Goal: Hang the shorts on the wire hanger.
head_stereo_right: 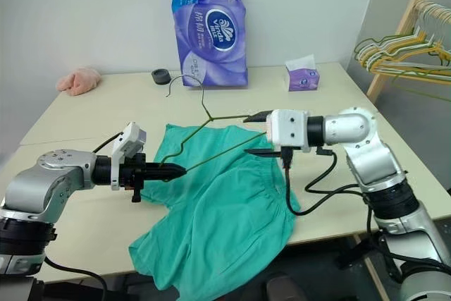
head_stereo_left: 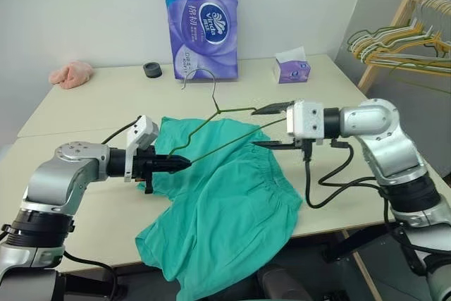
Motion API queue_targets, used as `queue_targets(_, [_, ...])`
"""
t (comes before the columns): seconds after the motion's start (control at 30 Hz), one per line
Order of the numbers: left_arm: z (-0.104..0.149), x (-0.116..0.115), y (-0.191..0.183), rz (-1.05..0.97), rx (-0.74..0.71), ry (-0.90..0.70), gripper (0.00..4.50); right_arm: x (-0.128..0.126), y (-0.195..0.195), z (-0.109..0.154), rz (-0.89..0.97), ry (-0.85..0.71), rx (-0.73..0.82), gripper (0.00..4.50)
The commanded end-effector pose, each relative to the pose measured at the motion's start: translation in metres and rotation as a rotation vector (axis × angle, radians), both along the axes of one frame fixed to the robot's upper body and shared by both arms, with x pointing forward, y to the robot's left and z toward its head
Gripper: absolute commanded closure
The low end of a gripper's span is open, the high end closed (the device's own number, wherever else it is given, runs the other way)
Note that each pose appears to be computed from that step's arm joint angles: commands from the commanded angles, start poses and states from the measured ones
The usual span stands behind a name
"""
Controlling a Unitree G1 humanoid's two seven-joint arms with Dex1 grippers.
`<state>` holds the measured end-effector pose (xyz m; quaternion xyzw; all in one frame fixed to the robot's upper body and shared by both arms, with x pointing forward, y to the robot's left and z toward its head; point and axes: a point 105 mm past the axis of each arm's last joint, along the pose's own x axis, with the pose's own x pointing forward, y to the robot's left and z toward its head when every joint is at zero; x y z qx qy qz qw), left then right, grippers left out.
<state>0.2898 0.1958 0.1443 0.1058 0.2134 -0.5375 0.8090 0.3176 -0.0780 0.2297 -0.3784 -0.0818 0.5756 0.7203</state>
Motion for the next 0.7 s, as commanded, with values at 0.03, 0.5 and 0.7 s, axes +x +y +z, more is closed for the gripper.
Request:
queue_targets(0.03, [0.009,-0.008,-0.004,-0.082,0.074,-0.067,4.5,0.002,-0.008,0.012,-0.053,0.056,0.005,0.64])
queue_targets(0.5, [0.016,-0.011,-0.013,-0.16,0.163,-0.122,4.5,0.002,0.002,-0.048,-0.01,0.269,-0.276,0.64])
queue_targets(0.7, [0.014,-0.013,-0.012,-0.171,0.19,-0.129,4.5,0.003,0.006,-0.055,0.003,0.287,-0.304,2.19])
